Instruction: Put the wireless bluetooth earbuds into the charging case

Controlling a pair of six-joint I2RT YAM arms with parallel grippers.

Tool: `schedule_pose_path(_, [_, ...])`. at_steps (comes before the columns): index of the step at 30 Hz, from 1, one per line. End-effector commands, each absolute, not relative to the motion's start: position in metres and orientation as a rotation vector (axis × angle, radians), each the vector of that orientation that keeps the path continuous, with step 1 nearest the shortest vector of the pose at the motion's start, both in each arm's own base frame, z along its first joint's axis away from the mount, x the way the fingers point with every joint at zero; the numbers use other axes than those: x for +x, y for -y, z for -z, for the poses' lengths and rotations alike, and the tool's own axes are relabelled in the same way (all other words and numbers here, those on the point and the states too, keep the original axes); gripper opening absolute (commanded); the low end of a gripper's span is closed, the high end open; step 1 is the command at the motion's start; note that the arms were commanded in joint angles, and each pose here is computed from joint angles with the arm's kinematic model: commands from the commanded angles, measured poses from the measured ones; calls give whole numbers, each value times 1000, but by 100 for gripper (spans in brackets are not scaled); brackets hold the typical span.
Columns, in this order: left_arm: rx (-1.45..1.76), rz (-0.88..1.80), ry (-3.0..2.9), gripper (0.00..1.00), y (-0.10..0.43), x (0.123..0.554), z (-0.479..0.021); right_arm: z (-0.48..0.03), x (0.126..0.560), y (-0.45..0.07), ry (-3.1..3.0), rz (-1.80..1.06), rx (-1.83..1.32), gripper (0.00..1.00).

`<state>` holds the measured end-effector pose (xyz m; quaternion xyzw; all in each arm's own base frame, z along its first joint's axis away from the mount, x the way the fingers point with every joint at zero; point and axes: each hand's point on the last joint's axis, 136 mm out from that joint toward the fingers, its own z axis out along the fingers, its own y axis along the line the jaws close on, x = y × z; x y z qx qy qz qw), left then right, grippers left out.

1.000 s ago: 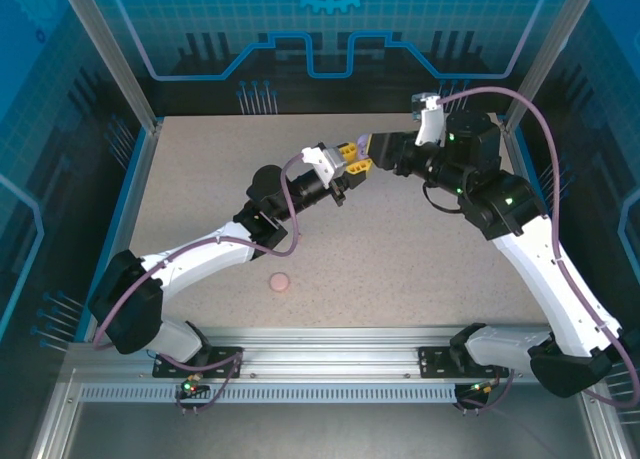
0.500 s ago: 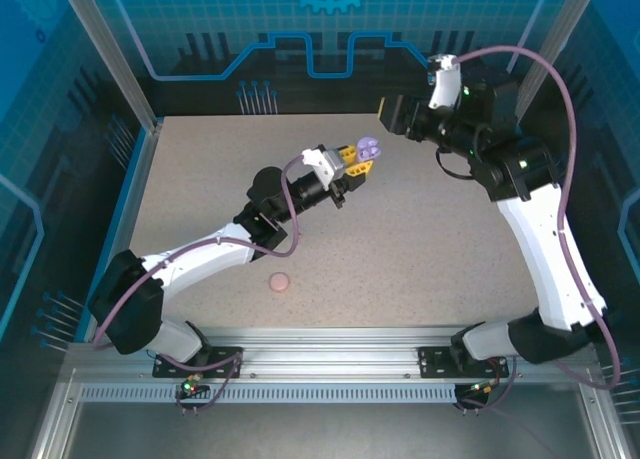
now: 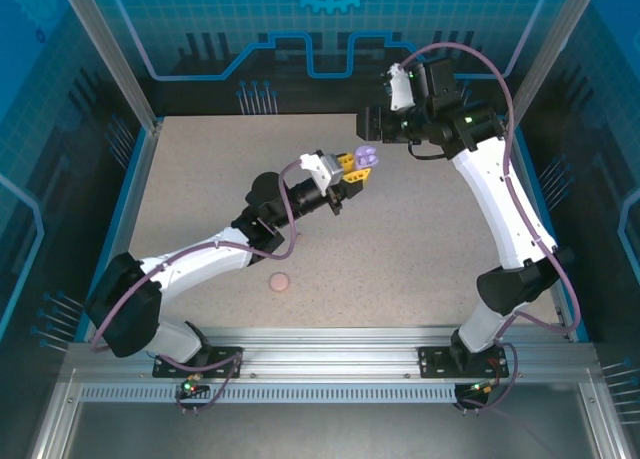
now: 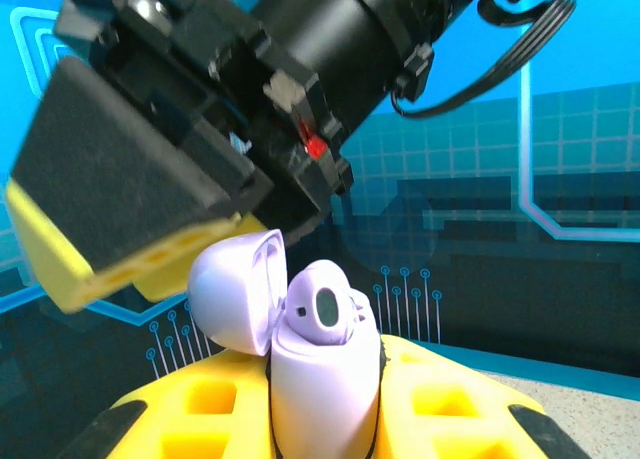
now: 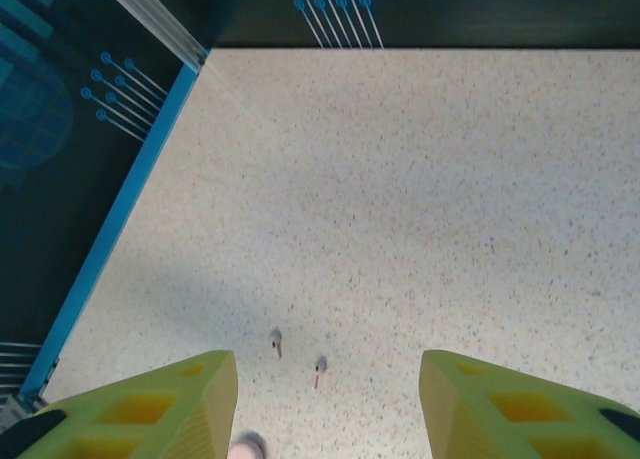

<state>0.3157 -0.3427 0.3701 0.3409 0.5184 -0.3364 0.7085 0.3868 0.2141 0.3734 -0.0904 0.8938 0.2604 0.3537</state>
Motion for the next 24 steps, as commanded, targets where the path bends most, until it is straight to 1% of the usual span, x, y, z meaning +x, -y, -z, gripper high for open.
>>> schedule_pose_path(1, [735, 771, -1078, 0, 338, 304, -394, -375, 367, -222, -2338, -704, -321, 50])
schedule_pose_path(10, [715, 752, -1084, 0, 339, 312, -396, -373, 312, -221, -2350, -737, -417, 44])
schedule_pose_path(15, [702, 744, -1089, 0, 340, 316, -396, -361, 291, -210, -2380, -733, -390, 42])
schedule_pose_path(17, [704, 753, -1101, 0, 342, 317, -393, -364, 293, -197, -2355, -699, -309, 45])
schedule_pose_path(20, [695, 763, -1142, 0, 344, 322, -383, -374, 304, -170, -2291, -664, -142, 53])
schedule_pose_path(24, [642, 776, -1281, 0, 345, 338, -358, -375, 315, -140, -2244, -648, 20, 57])
